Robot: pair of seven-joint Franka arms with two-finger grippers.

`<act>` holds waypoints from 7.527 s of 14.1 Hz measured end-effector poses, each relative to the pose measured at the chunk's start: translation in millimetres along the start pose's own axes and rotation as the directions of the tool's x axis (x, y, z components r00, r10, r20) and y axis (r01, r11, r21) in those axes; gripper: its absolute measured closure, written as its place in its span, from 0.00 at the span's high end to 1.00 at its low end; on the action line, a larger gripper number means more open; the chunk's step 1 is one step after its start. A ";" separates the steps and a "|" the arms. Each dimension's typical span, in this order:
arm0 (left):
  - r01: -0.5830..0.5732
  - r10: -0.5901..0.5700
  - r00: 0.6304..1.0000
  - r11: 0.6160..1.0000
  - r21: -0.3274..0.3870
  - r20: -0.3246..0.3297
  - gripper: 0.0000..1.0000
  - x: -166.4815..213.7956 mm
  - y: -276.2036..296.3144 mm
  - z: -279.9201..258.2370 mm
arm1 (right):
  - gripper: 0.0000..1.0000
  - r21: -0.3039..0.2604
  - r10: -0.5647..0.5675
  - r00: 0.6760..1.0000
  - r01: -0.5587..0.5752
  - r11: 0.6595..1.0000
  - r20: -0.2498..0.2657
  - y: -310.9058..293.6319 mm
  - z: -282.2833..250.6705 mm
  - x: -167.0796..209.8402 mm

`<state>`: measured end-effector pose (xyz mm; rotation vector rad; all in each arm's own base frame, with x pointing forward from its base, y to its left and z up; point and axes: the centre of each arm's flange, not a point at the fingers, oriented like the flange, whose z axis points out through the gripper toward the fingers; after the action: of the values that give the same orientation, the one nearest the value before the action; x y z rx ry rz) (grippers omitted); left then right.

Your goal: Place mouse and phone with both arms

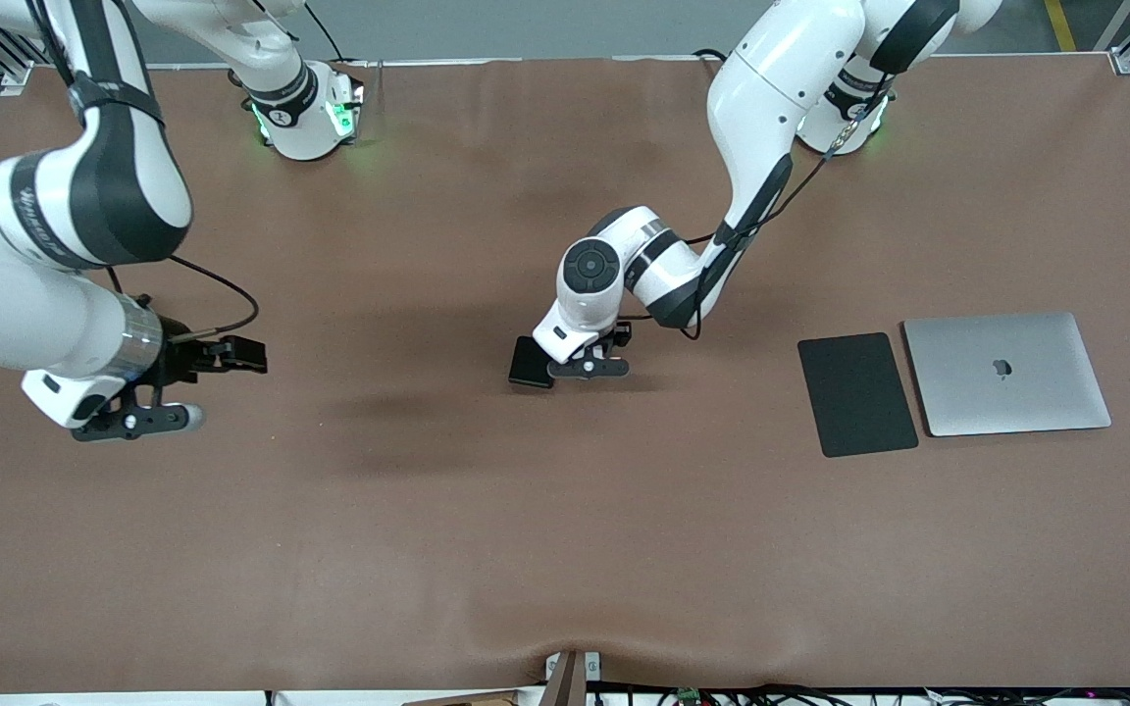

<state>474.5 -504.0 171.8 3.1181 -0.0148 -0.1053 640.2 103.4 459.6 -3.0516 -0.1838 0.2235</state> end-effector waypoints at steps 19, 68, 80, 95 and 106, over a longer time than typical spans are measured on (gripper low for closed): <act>0.203 -0.212 0.973 0.975 0.092 0.096 0.62 139.8 -458.5 -150.2 | 1.00 0.016 0.303 0.948 -0.306 0.952 0.093 -183.6 135.2 17.9; 0.029 -0.018 0.996 0.993 0.117 -0.092 1.00 59.7 -444.8 -477.5 | 0.82 0.024 0.319 0.948 -0.319 0.947 -0.008 -14.1 102.7 48.9; -0.008 0.013 0.998 0.997 0.076 -0.069 1.00 21.1 -450.5 -485.3 | 0.82 -0.007 0.262 0.963 -0.262 0.965 0.060 224.9 229.9 -31.1; 0.000 0.006 0.997 0.997 0.074 -0.077 1.00 19.1 -454.0 -496.5 | 0.94 -0.007 0.106 0.994 -0.106 0.994 -0.008 260.2 281.1 -76.5; 0.000 0.004 0.999 0.997 0.075 -0.053 1.00 16.2 -454.1 -496.2 | 1.00 -0.015 0.075 0.996 -0.076 0.997 -0.052 151.6 73.3 -51.9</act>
<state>528.2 -39.6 655.7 3.1946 -0.0213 -0.0229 595.4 -48.2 381.8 -3.0800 -0.0670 0.1488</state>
